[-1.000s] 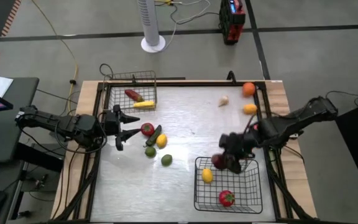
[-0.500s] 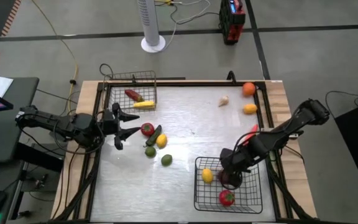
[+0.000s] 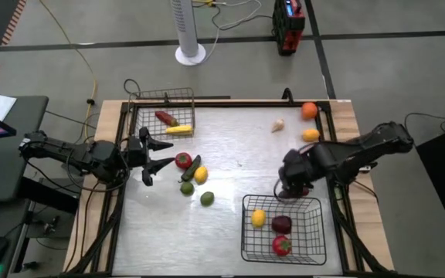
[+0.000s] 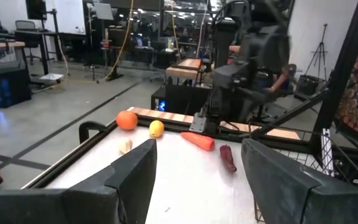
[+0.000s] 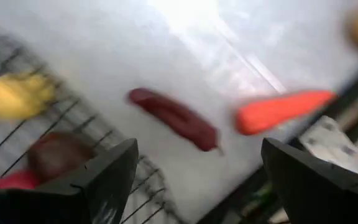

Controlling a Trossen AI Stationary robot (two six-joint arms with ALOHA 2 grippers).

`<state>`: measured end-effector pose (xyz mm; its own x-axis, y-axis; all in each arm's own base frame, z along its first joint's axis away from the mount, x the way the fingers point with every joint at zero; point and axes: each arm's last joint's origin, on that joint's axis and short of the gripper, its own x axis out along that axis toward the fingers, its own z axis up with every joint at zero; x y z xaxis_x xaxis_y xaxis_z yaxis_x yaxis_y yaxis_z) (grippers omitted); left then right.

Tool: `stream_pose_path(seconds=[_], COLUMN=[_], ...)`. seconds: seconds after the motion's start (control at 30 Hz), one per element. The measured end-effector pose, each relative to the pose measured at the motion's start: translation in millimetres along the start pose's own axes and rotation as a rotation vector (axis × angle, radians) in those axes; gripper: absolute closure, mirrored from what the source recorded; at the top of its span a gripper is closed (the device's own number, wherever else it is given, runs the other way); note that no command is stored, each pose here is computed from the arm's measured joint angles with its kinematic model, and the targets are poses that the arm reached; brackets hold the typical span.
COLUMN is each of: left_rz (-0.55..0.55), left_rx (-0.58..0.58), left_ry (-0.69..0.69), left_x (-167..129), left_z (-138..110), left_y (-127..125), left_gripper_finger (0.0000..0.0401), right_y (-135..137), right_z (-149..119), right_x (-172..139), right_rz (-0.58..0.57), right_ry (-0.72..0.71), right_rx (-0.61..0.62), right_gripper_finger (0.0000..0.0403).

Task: Sort produce into baskets
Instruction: Put the carrot into the top wire basket

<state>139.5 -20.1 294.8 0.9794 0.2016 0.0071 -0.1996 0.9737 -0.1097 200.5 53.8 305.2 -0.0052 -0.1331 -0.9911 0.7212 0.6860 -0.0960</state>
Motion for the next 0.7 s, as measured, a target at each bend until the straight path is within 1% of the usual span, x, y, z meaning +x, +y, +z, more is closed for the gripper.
stream_pose_path(seconds=[0.07, 0.13, 0.2, 0.27, 0.43, 0.5, 0.57, 0.7], left_rz=[0.000, 0.000, 0.000, 0.001, 0.001, 0.001, 0.001, 0.001], left_rx=[0.000, 0.000, 0.000, 0.000, 0.007, 0.012, 0.018, 0.019], left_ry=[0.000, 0.000, 0.001, 0.001, 0.005, 0.004, 0.004, 0.006], left_x=[0.0, 0.0, 0.0, 0.0, 0.0, 0.0, 0.0, 0.0], left_z=[0.0, 0.0, -0.1, -0.1, -0.6, -0.5, -0.5, -0.7], left_y=[0.0, 0.0, 0.0, 0.0, 0.0, 0.1, 0.1, 0.1], left_gripper_finger=[0.0178, 0.0178, 0.0178, 0.0178, 0.0178, 0.0178, 0.0178, 0.0178], right_y=[-7.5, -12.4, -18.9, -27.3, -43.8, -46.6, -50.3, -56.4], right_z=[10.6, 21.5, 30.5, 37.9, 48.8, 53.2, 55.2, 55.2], right_x=[4.3, 11.4, 20.6, 32.4, 57.1, 63.5, 70.0, 85.5], right_rz=[-0.051, -0.063, -0.072, -0.115, -0.138, -0.123, -0.116, -0.118], right_ry=[0.034, 0.060, 0.094, 0.156, 0.260, 0.270, 0.281, 0.354], right_rx=[0.039, 0.024, -0.015, -0.063, -0.260, -0.322, -0.348, -0.367], right_gripper_finger=[0.0039, 0.0042, 0.0045, 0.0049, 0.0063, 0.0070, 0.0075, 0.0078])
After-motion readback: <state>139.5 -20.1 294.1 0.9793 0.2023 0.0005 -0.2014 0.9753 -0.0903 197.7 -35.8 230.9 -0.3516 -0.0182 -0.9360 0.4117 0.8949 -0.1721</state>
